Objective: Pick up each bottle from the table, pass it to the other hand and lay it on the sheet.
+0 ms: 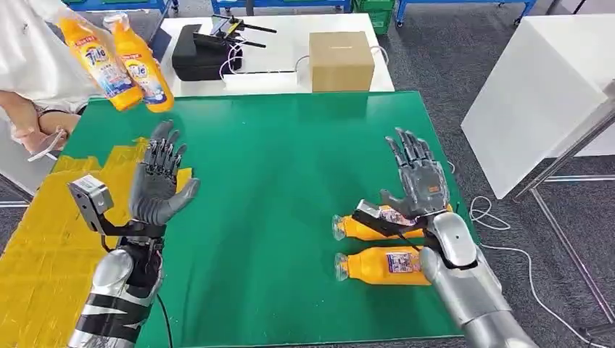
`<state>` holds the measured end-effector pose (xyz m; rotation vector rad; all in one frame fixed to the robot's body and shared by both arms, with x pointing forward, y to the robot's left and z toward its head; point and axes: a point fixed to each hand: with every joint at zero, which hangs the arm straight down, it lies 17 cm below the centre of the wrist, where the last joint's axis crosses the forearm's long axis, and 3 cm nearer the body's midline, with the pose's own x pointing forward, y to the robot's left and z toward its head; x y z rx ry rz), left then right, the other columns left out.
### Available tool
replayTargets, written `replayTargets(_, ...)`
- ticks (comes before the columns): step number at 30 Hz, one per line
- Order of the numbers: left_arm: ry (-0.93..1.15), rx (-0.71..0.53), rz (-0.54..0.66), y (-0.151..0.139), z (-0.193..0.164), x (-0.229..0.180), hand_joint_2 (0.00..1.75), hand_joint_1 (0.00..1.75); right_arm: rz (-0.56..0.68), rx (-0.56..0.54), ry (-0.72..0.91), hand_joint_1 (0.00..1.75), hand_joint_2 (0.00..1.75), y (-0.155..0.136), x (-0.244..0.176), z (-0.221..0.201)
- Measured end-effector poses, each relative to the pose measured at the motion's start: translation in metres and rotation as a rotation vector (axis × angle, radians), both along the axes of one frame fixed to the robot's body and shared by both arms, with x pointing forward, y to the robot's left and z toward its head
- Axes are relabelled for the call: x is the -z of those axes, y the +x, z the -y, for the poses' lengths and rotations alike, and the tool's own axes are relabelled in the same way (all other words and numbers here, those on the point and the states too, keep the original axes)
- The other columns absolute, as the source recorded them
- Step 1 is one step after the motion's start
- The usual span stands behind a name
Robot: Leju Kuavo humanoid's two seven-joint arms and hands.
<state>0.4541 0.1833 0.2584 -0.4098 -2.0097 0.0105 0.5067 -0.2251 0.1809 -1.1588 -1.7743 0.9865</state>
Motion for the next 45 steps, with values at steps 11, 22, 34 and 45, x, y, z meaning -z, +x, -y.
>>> replayTargets(11, -0.002, -0.018, -0.017, -0.004, -0.005, 0.008, 1.75, 0.00, -0.092, -0.068, 0.043, 0.00, 1.75, -0.024, 0.000, -0.020)
replayTargets(22, 0.000, -0.028, -0.015, -0.003, -0.012, 0.009, 1.75, 0.00, -0.319, -0.060, -0.045, 0.00, 1.75, -0.010, 0.053, 0.005)
replayTargets(34, 0.001, -0.015, -0.009, -0.003, -0.010, 0.006, 1.75, 0.00, -0.484, -0.079, -0.153, 0.00, 1.75, -0.002, 0.096, 0.021)
replayTargets(45, -0.002, -0.006, -0.005, 0.003, -0.009, 0.002, 1.75, 0.00, -0.602, -0.015, -0.273, 0.00, 1.75, 0.029, 0.124, 0.063)
